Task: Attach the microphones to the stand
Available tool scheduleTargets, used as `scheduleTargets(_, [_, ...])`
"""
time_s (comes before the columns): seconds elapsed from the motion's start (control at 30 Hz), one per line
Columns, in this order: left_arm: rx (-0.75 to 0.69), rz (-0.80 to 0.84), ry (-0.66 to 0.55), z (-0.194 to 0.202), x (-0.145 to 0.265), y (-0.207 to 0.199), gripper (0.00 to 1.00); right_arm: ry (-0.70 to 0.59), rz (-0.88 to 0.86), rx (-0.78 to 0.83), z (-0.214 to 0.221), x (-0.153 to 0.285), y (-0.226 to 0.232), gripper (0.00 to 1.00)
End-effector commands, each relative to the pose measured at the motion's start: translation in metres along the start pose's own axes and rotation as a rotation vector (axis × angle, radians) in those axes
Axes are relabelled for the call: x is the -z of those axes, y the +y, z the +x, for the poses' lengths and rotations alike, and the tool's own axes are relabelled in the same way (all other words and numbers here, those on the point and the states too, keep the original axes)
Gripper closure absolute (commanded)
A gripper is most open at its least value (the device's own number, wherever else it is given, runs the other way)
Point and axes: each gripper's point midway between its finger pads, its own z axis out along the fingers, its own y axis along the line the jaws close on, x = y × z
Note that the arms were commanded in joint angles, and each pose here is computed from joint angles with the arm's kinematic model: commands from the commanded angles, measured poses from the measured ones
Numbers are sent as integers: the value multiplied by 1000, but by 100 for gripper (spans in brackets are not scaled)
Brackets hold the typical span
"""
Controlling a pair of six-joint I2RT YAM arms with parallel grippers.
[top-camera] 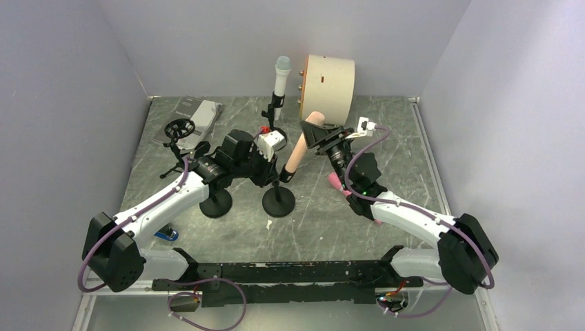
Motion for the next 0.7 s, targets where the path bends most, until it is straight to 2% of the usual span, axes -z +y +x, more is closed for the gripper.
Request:
scheduleTargets(0.0, [29, -40, 58, 20, -8, 9, 98, 334, -210, 107, 90, 32, 7, 100])
scheduleTargets(0.23, [29, -39, 57, 19, -8, 8, 98, 368, -206, 21, 114, 41, -9, 100])
scheduleTargets(0.67, [42, -37, 53, 20, -10, 8, 97, 378, -139, 6, 160, 60, -33, 100])
